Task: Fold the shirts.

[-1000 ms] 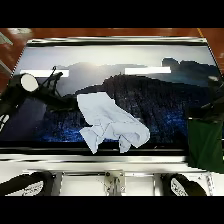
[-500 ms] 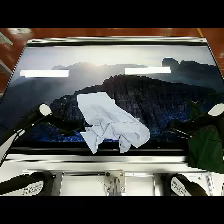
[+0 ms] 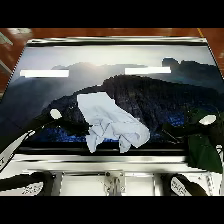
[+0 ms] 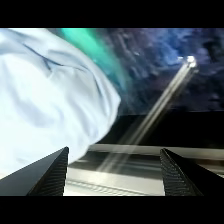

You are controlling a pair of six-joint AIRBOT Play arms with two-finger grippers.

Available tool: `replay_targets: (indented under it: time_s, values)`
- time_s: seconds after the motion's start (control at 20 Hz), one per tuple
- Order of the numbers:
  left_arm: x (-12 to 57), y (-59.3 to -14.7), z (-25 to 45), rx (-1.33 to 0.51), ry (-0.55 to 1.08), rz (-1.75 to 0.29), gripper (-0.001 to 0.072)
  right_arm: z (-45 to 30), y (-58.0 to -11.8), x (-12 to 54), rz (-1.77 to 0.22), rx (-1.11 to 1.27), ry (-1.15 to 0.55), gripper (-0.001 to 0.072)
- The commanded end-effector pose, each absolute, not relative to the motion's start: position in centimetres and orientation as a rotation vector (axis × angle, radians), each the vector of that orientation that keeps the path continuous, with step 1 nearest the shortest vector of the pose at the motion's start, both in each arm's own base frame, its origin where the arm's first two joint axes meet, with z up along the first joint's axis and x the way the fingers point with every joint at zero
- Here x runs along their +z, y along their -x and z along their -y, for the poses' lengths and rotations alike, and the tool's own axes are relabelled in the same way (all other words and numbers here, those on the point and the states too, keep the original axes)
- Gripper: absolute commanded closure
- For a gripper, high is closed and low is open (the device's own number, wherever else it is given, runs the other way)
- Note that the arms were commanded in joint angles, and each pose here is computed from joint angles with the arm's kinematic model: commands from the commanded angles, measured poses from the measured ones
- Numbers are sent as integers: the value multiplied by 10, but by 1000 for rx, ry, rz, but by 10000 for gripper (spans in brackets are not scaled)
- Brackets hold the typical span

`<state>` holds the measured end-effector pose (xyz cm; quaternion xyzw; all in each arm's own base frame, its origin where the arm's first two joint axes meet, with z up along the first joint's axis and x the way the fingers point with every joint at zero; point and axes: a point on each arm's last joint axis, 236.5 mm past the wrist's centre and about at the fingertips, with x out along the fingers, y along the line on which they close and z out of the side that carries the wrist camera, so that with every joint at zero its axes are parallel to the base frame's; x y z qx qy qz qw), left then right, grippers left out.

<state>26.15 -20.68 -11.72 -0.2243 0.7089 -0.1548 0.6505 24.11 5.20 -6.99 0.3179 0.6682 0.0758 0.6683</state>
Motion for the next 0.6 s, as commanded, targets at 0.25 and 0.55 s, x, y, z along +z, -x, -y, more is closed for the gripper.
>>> replay_targets:
  time_s: [0.25,0.55]
  values:
    - [-98,-260,214,-470,437,-1559,668,-94,-255,-84,-1394,221,-826,17]
    - [-65,-268,216,-508,432,-1460,669,-135,-276,-105,-1339,200,-719,18]
